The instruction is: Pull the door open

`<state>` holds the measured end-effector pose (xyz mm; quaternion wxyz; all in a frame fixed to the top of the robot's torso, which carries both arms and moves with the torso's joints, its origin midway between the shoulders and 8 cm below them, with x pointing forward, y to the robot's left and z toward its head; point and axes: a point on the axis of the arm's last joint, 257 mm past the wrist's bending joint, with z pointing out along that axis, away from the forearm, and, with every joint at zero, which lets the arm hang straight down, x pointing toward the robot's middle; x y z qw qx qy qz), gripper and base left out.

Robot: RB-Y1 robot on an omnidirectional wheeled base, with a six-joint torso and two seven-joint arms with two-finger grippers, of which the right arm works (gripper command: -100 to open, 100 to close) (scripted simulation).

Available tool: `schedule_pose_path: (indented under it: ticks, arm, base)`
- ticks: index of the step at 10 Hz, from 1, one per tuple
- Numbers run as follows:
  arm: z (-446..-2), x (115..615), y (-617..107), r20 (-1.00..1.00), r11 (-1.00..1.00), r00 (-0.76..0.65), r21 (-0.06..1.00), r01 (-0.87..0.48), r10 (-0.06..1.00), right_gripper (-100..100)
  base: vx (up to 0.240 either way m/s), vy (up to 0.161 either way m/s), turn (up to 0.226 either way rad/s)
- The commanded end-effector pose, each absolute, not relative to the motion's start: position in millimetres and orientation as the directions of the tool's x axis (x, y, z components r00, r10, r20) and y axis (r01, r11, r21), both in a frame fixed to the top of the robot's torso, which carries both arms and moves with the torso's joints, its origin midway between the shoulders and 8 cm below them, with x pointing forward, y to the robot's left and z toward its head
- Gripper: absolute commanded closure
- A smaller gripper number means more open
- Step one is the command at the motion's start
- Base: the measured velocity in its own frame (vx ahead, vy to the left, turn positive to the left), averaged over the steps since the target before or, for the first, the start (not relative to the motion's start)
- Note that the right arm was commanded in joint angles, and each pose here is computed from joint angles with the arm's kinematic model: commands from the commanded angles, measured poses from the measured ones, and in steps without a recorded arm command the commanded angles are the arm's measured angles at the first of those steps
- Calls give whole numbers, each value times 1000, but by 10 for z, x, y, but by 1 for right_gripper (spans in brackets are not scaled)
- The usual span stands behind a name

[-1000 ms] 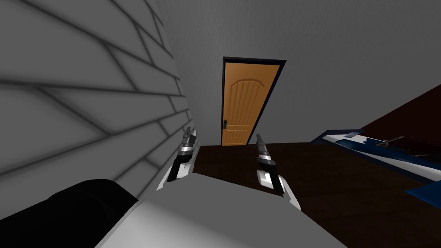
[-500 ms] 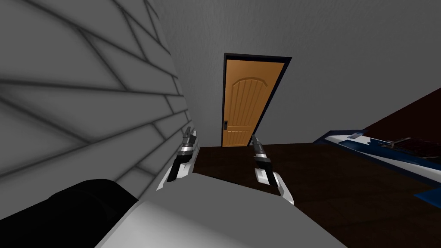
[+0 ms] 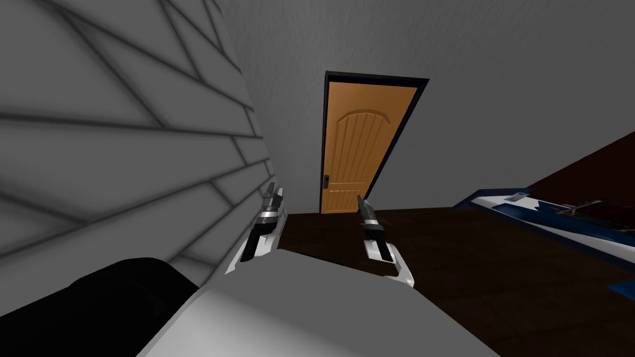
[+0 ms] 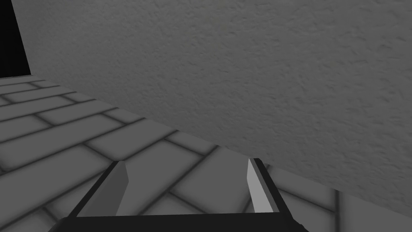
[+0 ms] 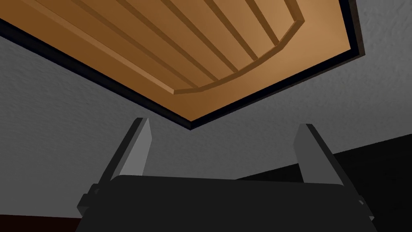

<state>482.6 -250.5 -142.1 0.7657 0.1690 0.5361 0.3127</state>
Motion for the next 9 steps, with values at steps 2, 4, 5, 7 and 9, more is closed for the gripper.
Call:
schedule_pose_path:
  ticks: [2,4,5,7,9]
  arm:
    - [-1585,4935,-2432,-767,791,213,548,-273,605,-100]
    - [-1704,5014,-2382,-803,820,198,511,-257,562,-100]
    - [-1762,5051,-2355,-819,834,191,493,-250,541,-100]
    - [-1877,5123,-2302,-850,859,175,454,-237,497,-100]
    - [-1989,5191,-2248,-878,882,159,413,-227,452,-100]
  base:
    - [101,54,-9]
    - [105,44,-6]
    - [110,59,-7]
    - [94,51,-8]
    - [89,63,-8]
